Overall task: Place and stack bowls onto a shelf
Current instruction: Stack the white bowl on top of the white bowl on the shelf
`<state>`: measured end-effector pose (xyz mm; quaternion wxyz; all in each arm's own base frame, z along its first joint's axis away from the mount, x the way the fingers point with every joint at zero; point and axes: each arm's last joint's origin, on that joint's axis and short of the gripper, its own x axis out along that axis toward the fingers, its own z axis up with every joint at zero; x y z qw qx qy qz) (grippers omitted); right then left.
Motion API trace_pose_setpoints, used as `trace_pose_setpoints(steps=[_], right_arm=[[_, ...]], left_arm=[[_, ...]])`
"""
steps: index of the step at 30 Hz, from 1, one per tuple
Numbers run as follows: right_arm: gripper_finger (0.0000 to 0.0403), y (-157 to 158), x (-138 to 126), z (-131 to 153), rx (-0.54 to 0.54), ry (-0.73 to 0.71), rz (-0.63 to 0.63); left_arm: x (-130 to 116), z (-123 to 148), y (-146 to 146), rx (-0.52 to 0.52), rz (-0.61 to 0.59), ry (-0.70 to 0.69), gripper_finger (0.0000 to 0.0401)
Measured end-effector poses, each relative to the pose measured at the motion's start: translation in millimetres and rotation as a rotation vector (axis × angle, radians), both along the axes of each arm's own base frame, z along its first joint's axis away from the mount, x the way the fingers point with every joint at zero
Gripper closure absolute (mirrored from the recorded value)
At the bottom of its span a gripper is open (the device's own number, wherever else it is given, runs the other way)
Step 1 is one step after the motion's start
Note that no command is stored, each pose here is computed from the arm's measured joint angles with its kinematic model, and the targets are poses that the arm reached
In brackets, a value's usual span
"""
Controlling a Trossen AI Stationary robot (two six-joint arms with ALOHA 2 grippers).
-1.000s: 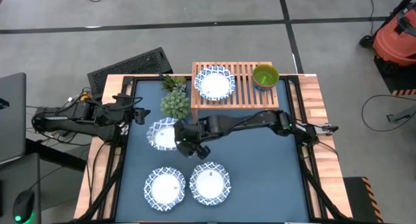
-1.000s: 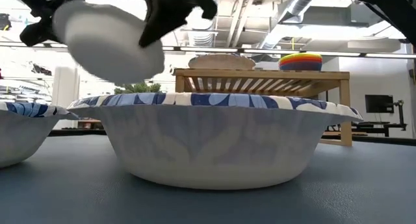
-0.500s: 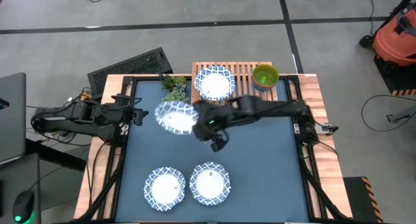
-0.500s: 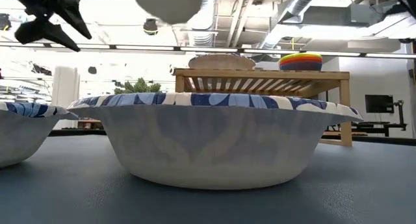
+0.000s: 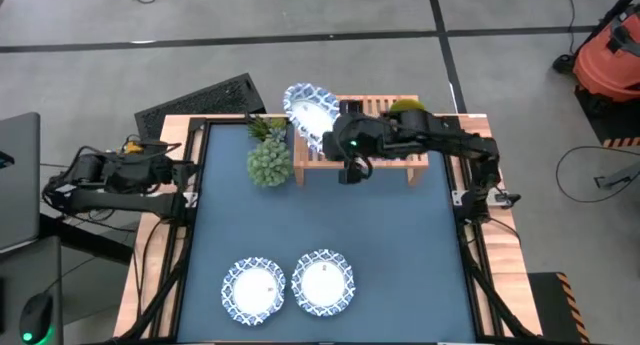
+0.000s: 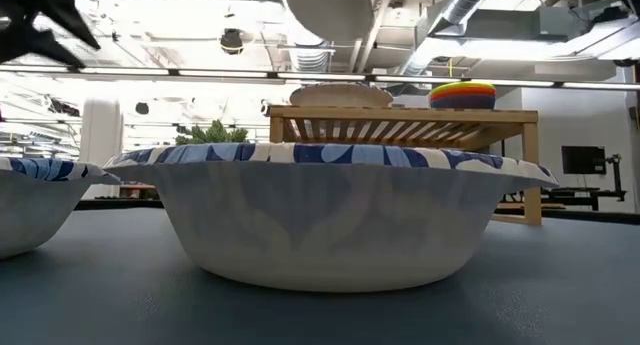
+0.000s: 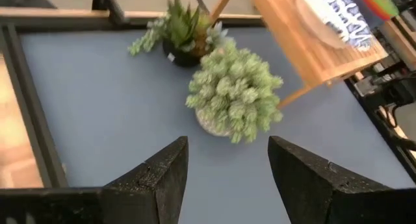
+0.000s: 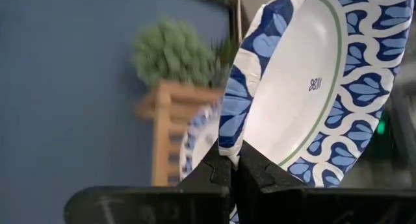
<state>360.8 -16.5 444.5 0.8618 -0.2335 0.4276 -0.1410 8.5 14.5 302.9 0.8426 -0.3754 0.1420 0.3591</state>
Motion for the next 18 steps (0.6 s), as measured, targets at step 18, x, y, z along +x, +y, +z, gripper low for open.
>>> trace_pose_setpoints(steps=[18], right_arm=[[0.0383,-33,31,-75,-0.017,0.407,-0.119]], left_arm=[[24,-83,-2,-0.120,-0.025,-0.160,0.0205]])
